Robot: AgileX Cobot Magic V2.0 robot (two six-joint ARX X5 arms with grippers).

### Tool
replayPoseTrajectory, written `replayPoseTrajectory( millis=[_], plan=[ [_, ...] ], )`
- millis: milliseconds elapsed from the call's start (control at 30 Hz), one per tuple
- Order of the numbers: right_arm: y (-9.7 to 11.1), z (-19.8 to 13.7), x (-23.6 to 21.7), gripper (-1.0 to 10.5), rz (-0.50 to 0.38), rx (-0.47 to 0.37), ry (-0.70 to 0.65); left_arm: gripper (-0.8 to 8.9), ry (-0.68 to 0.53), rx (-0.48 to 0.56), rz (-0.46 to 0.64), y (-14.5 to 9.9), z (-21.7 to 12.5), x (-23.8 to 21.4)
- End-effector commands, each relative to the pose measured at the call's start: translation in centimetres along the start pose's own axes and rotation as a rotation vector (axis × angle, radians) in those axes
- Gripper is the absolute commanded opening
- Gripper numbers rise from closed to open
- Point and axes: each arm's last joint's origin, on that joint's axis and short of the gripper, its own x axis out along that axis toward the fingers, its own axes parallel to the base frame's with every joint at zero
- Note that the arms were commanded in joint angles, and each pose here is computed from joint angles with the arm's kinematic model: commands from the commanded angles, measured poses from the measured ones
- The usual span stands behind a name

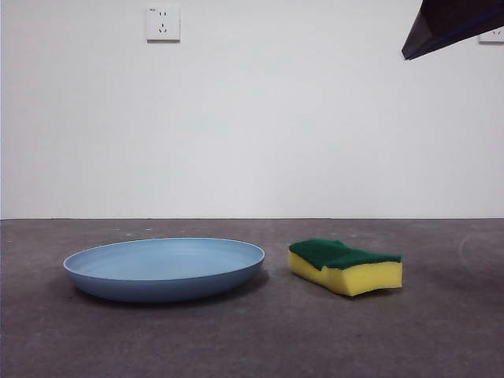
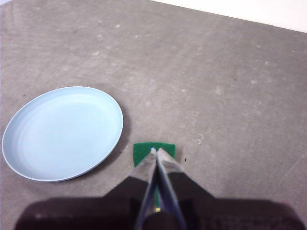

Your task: Pick up the plate,pick up the cloth,clean the plate with the cloth

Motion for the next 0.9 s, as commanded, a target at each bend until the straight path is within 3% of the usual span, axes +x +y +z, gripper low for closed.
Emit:
replayPoseTrajectory(
  millis=[33,567,633,767,900],
  plan=[
    [0.0,-0.1,0.1,0.0,-0.003,0.002,-0.001,-0.04,0.008,-0.006,0.009,0.0,-0.4,0.1],
    [-0.1,-0.3,-0.1,0.0,-0.005,-0.021,0.02,-0.04,0.008,-0.006,0.009,0.0,-0.4,0.1],
    [-0.1,-0.5,-0.4,0.0,-0.004,-0.068,0.028,-0.04,0.008,-0.006,0.009,0.0,-0.4,0.1],
    [-1.7,-0.1,-1.9,0.0,-0.071,-0.094,-0.035,-0.04,0.008,-0.006,0.008,0.0,-0.4,0.1],
    [-3.8,0.2,-3.9,0.0,-0.128,-0.029,-0.148,-0.04,0.008,-0.006,0.009,0.0,-0.4,0.1]
  ],
)
